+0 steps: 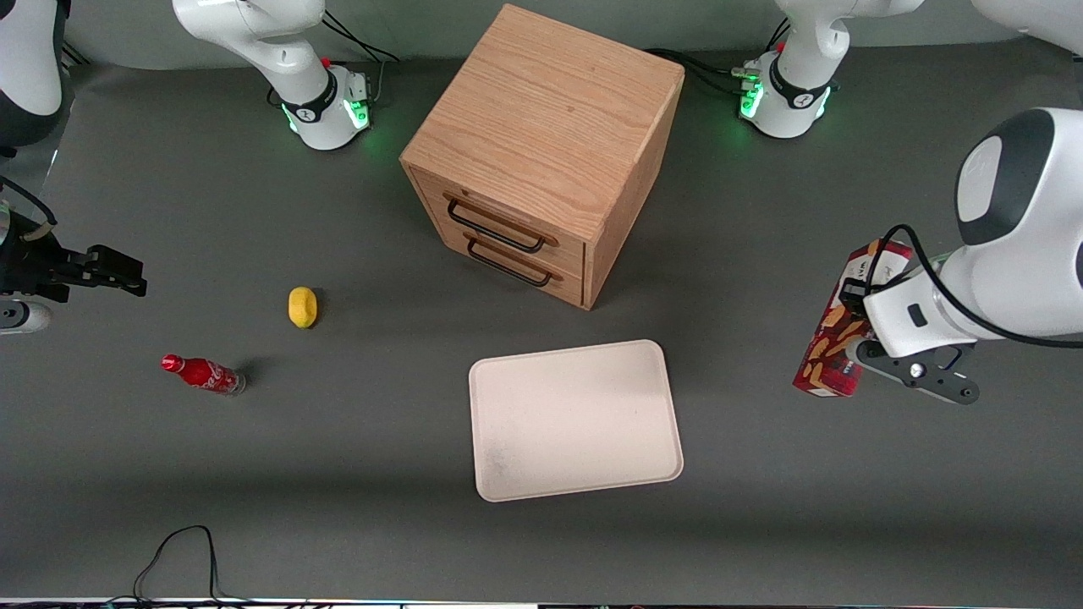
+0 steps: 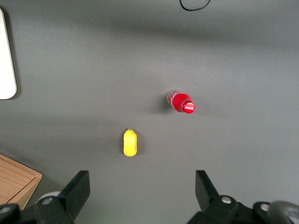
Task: Place red cookie box on tray
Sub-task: 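Lift the held box upright off the table, then carry the box over the cream tray and lower it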
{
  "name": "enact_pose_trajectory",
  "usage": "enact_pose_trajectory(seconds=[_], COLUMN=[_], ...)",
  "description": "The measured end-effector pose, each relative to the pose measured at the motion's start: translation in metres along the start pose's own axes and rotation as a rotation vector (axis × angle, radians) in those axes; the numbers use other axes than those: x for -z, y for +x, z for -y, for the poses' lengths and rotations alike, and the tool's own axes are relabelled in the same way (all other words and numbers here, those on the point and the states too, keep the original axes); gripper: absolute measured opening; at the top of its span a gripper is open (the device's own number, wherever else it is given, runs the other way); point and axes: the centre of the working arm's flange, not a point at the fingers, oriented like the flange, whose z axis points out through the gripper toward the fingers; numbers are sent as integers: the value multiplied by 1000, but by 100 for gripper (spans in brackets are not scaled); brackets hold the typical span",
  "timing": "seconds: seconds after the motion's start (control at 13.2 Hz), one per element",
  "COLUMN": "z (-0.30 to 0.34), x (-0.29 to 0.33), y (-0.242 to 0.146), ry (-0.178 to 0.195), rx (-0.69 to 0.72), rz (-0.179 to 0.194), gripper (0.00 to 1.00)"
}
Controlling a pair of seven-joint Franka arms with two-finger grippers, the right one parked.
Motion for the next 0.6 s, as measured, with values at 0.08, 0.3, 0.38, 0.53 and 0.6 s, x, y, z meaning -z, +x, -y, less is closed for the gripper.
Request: enact_pose_trajectory(seconds=[0.08,0.3,0.38,0.53,0.6], z=[-1,-31,-51,-94,-115], x=[-1,-6,-9,-20,-28], y=[1,10,20,47,62], ry=[-1,4,3,-22,-33], rx=[-2,28,74,179,239], rz=[3,3,-15,-85,-114], gripper=[4,4,4,4,4])
